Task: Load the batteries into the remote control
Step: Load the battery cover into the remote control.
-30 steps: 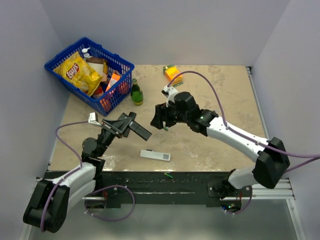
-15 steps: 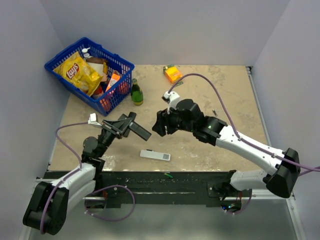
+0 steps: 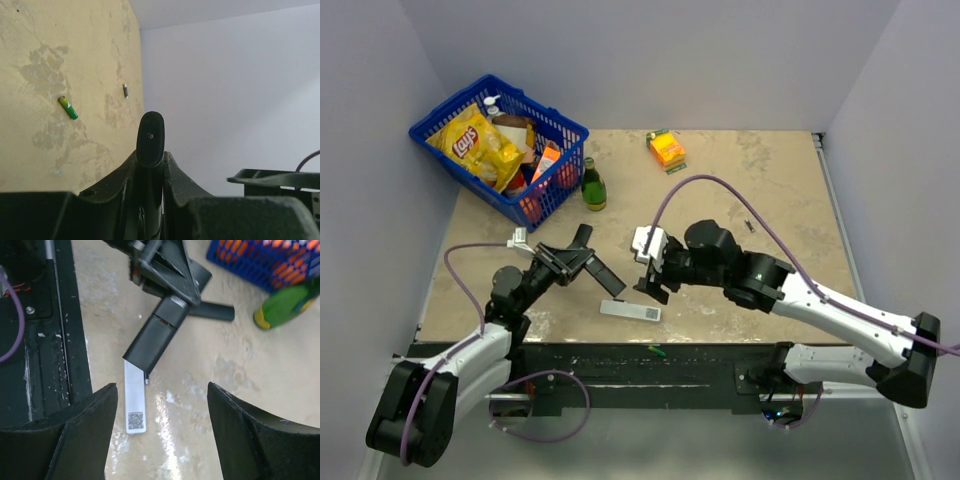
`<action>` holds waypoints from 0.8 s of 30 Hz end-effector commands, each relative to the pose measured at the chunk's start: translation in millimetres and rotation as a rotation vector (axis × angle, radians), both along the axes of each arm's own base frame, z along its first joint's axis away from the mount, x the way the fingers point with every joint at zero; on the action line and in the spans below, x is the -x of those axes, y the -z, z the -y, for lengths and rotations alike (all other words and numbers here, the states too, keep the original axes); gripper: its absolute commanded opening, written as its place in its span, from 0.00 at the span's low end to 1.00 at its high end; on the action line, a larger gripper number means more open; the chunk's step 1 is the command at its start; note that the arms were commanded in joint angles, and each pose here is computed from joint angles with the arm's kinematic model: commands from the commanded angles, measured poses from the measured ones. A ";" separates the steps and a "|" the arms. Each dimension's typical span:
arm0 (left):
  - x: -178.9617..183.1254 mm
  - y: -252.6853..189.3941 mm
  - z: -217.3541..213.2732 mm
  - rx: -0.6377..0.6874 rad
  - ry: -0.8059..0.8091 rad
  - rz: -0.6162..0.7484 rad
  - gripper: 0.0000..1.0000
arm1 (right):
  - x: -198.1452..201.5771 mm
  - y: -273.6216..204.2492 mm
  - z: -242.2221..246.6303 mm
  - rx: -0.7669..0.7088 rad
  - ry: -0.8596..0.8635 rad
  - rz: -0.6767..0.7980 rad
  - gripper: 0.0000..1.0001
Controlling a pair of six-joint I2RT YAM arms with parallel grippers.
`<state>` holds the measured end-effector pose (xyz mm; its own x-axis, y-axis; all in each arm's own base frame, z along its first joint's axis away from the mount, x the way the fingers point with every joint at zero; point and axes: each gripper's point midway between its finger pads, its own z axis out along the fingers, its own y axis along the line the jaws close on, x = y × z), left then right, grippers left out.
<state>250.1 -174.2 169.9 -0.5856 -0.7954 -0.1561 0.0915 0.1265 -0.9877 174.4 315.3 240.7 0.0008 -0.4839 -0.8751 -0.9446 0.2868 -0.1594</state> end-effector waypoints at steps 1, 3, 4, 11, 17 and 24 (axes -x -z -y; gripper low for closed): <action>-0.2 -21.8 14.2 -0.042 0.092 0.050 0.00 | 21.5 -35.8 -16.1 -0.133 -0.281 0.250 0.75; -0.3 -24.7 15.1 -0.046 0.098 0.057 0.00 | 25.4 -32.0 -18.9 -0.123 -0.347 0.302 0.76; -0.1 -27.0 15.3 -0.045 0.100 0.063 0.00 | 26.3 -29.4 -20.3 -0.114 -0.370 0.315 0.77; 0.1 -35.7 17.5 -0.049 0.116 0.091 0.00 | 29.1 -8.8 -38.2 -0.047 -0.515 0.339 0.79; 2.9 -43.1 19.6 -0.039 0.135 0.116 0.00 | 26.7 6.7 -46.2 -0.006 -0.559 0.331 0.70; 5.4 -49.0 21.2 -0.021 0.150 0.129 0.00 | 25.7 15.7 -50.3 0.010 -0.575 0.325 0.69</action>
